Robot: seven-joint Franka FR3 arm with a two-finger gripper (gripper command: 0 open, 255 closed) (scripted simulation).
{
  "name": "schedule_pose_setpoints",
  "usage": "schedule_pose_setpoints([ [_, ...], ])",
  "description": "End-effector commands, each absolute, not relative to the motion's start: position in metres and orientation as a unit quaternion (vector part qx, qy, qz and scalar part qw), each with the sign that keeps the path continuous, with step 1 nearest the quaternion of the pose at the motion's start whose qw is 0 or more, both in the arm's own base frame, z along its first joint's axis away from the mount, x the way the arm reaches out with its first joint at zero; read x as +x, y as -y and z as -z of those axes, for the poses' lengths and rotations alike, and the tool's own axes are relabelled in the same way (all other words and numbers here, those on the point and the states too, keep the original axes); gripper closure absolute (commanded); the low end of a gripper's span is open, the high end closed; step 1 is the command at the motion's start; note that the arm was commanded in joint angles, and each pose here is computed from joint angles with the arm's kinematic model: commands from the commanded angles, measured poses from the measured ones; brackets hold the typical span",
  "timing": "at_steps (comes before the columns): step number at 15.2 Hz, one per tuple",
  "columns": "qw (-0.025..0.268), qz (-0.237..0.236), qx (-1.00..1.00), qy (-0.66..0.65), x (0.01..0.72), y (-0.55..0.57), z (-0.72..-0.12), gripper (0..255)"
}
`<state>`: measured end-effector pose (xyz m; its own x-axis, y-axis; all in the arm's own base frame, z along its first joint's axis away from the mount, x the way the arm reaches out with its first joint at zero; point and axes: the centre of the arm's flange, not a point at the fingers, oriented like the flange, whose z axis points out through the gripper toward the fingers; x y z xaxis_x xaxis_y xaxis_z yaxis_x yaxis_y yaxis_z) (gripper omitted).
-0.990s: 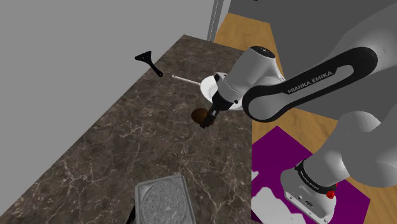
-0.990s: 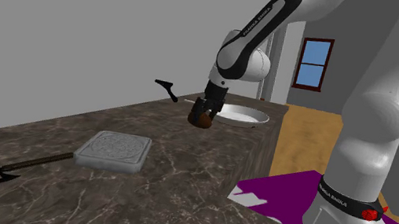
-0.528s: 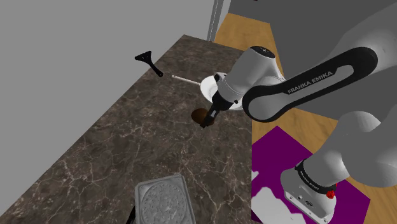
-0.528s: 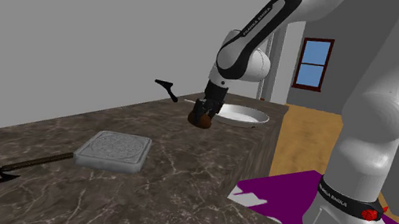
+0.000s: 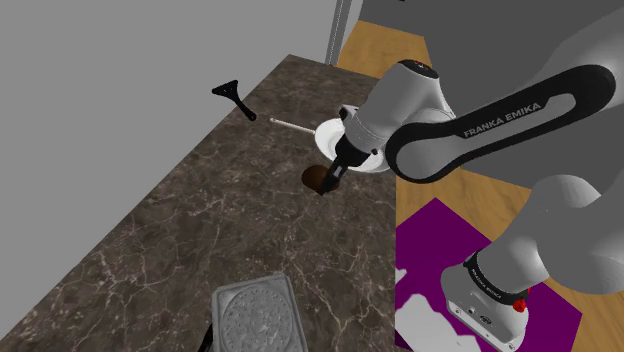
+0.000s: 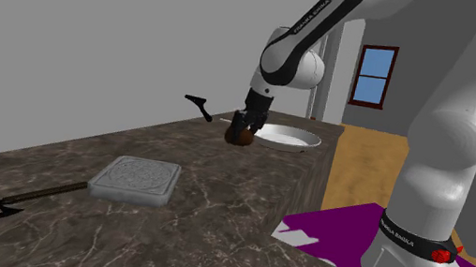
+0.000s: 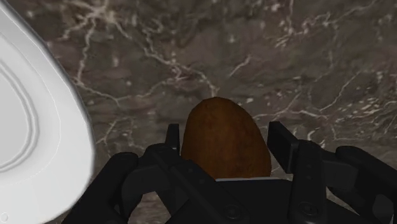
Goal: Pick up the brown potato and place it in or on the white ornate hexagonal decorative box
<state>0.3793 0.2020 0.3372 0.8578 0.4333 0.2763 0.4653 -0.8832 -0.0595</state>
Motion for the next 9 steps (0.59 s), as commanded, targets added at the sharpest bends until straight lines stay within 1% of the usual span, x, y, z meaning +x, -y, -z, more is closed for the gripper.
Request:
schedule_pose_setpoints([
  [1, 0.062, 0.128, -0.962, 0.234, 0.378, -0.202, -0.347, 255],
  [9, 0.062, 0.128, -0.962, 0.234, 0.378, -0.202, -0.389, 255],
])
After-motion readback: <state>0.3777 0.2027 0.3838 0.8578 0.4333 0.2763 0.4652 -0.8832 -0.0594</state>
